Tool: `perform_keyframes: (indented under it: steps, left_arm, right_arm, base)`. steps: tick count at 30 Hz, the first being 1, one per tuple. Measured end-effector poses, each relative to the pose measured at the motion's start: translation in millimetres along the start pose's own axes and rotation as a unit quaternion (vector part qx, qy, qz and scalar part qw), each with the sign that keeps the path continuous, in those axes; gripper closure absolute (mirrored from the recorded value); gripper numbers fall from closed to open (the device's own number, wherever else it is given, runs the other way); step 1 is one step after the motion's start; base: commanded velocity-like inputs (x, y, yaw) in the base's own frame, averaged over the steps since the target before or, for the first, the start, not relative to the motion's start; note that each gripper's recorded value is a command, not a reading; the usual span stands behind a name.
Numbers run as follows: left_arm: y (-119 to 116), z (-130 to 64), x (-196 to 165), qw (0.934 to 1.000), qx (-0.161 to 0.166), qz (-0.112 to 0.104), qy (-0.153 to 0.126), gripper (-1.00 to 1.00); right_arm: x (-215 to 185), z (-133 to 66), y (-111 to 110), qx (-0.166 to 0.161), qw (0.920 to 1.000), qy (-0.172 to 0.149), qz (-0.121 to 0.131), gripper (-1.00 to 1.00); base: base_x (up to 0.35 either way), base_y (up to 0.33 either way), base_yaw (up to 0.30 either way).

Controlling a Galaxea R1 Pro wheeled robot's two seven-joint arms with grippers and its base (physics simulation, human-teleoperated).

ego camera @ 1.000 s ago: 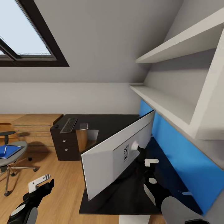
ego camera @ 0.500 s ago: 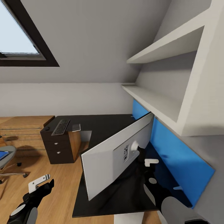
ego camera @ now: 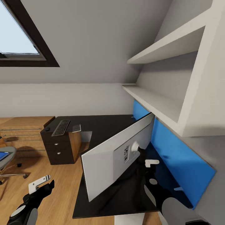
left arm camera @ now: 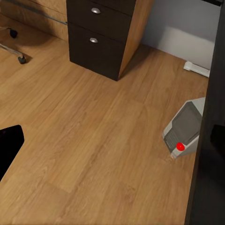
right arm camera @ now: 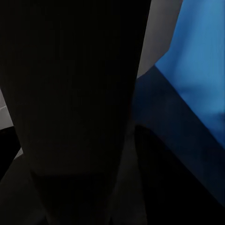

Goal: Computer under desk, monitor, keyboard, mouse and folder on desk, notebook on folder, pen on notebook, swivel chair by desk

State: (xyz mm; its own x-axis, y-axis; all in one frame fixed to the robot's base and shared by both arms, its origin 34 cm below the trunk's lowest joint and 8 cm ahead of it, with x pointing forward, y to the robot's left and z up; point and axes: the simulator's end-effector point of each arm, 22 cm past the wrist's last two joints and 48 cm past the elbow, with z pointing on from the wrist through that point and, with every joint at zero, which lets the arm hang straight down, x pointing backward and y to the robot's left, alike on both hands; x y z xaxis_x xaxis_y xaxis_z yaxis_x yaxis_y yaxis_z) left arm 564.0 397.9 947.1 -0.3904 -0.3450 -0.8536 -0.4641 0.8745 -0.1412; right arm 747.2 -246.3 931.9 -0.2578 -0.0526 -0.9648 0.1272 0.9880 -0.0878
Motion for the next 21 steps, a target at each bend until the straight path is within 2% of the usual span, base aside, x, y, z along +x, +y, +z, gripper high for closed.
perform_keyframes:
  steps: [21]
  left_arm:
    - [0.6,-0.5,-0.8,1.0,0.0,0.001,0.0,-1.0]
  right_arm:
    - [-0.3,-0.5,0.2,0.0,1.0,0.0,0.0,1.0]
  base:
    - [0.311,-0.082,0.0]
